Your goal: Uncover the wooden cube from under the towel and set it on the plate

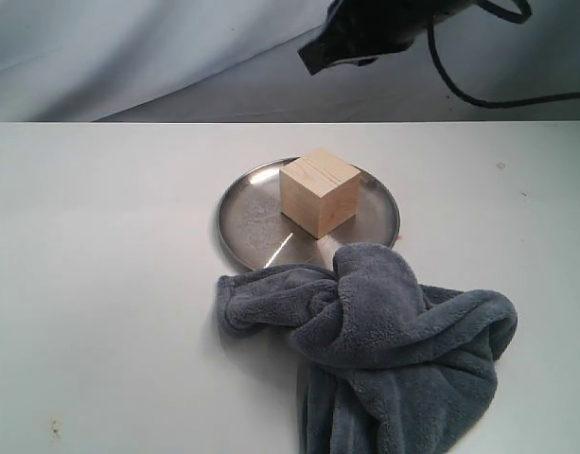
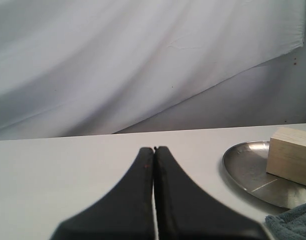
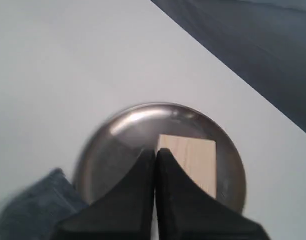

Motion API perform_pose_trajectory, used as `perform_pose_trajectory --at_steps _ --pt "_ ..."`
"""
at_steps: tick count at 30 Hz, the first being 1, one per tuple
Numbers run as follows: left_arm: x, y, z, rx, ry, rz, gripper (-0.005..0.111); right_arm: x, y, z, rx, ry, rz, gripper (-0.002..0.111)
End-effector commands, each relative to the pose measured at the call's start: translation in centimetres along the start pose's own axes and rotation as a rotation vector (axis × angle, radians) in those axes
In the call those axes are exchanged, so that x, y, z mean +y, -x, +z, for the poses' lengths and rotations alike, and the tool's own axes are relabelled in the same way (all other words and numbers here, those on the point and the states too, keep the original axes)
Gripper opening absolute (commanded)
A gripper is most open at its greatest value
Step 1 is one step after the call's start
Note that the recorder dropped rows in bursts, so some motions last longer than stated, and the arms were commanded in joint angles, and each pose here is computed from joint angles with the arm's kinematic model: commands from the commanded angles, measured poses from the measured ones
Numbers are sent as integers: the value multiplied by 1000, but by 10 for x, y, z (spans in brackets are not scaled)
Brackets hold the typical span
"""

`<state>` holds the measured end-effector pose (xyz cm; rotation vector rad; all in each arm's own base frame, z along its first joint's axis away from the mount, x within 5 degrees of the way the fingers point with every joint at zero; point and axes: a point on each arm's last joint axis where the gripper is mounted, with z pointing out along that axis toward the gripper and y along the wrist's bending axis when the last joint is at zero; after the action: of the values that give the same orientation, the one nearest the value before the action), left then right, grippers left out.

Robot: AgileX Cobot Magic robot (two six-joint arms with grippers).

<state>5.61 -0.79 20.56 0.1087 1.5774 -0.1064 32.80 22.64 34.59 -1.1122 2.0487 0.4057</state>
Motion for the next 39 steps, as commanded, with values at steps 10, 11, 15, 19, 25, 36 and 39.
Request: perform_pose_trajectory --at_steps 10,11,15,19,25,36,39 --pt "0 0 0 -11 3 -5 0 -18 -137 -149 -303 -649 326 0" --pt "0 0 0 -11 3 -5 0 -9 -141 -164 -345 -670 323 0" --pt "0 0 0 -11 3 -5 0 19 -155 -195 -425 -698 301 0" --pt "0 0 0 -11 3 -5 0 41 -172 -212 -459 -716 288 0" --pt "0 0 0 -11 3 -5 0 60 -203 -211 -450 -717 296 0" --pt "0 0 0 -11 3 -5 0 86 -241 -211 -537 -711 337 0" --pt "0 0 0 -11 3 -5 0 94 -249 -214 -578 -720 327 0"
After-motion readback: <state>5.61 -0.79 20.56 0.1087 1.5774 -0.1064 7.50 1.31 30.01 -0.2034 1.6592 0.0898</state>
